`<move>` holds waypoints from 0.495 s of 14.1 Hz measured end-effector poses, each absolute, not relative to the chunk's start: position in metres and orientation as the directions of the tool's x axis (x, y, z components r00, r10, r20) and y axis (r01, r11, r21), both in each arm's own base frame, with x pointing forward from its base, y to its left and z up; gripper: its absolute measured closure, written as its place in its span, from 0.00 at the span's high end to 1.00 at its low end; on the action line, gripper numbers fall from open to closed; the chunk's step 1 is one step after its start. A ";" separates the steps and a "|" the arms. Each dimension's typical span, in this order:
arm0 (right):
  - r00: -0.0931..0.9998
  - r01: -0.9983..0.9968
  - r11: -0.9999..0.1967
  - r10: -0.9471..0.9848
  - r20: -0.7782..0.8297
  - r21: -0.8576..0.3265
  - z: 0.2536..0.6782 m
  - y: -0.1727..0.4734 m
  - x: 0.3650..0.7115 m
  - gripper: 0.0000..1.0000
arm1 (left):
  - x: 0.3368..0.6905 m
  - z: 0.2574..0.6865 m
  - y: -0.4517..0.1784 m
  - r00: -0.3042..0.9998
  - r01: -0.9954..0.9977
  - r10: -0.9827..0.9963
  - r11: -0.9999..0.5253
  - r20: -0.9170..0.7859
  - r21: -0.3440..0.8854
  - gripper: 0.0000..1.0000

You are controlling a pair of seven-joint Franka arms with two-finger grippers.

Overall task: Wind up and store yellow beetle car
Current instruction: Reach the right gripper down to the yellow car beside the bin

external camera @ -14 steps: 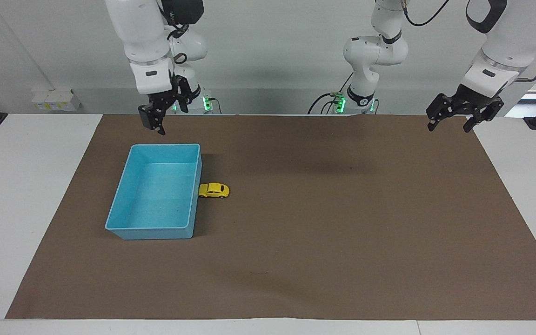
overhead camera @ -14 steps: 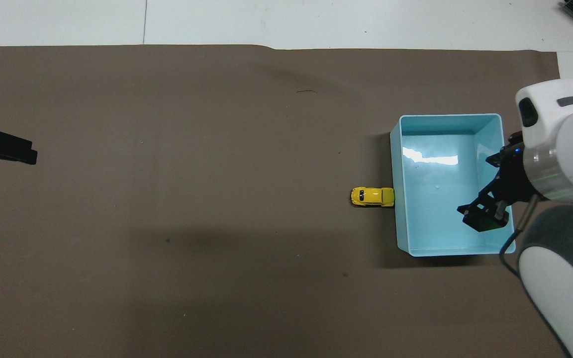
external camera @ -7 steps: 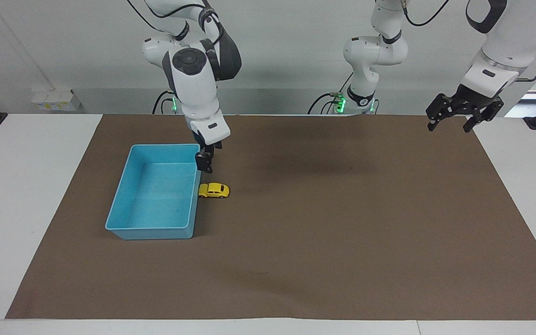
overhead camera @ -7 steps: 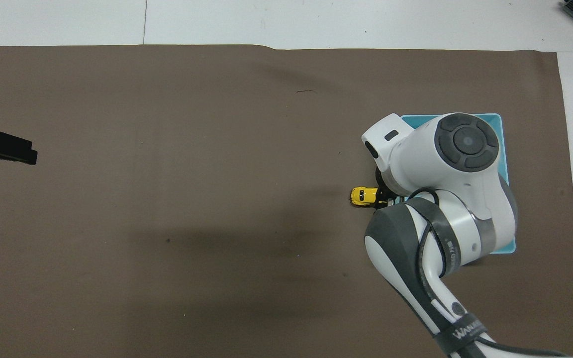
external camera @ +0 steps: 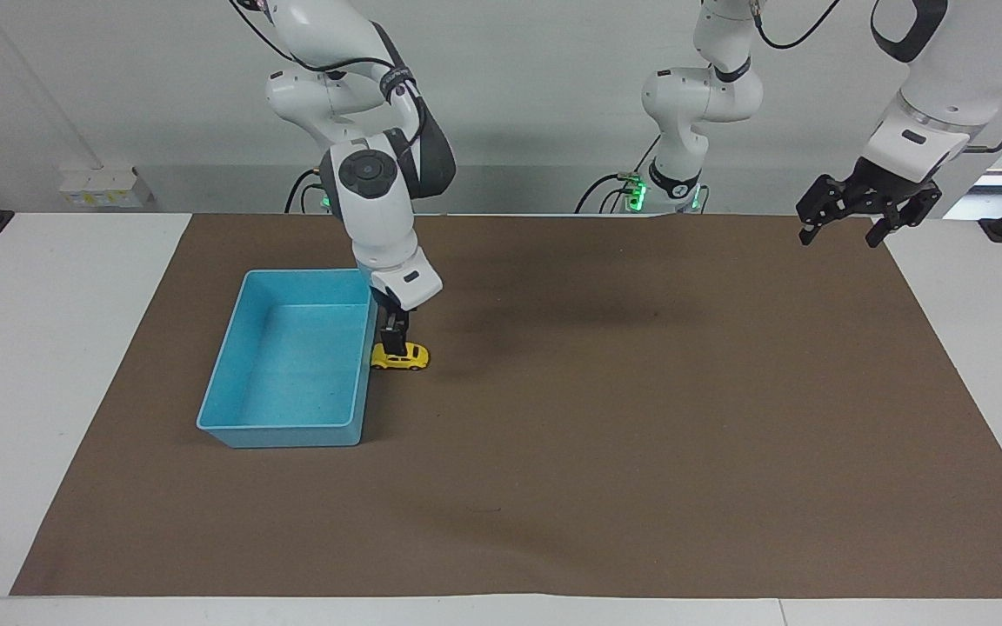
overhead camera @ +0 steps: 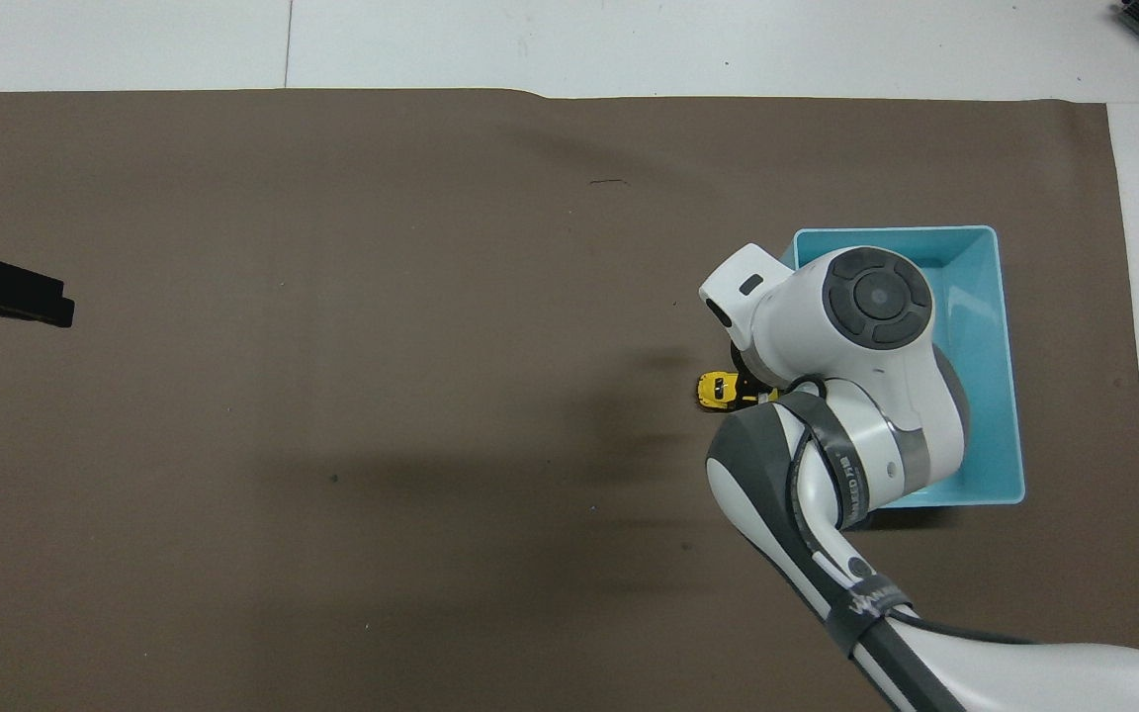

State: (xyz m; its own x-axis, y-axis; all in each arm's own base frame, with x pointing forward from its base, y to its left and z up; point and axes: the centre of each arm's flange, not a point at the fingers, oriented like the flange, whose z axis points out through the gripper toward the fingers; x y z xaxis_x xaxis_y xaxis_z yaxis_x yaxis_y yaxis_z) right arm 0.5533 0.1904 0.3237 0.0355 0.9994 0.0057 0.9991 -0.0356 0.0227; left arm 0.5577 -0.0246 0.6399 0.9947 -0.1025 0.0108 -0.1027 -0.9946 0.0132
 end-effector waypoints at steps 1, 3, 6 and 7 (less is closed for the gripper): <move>0.032 0.999 -0.032 0.999 0.004 0.014 0.303 0.187 0.548 1.00 | 0.558 0.640 -0.025 0.995 -0.103 -0.103 -0.995 0.011 0.013 1.00; 0.021 1.000 -0.021 1.000 -0.004 -0.005 0.287 0.181 0.544 1.00 | 0.558 0.640 -0.025 0.995 -0.103 -0.103 -0.995 0.011 0.013 1.00; -0.003 1.000 0.003 1.000 -0.011 -0.004 0.288 0.180 0.544 0.83 | 0.558 0.640 -0.025 0.995 -0.103 -0.103 -0.995 0.011 0.013 1.00; -0.009 1.000 0.009 1.000 -0.017 -0.005 0.289 0.180 0.544 0.72 | 0.558 0.640 -0.025 0.995 -0.103 -0.103 -0.995 0.011 0.013 1.00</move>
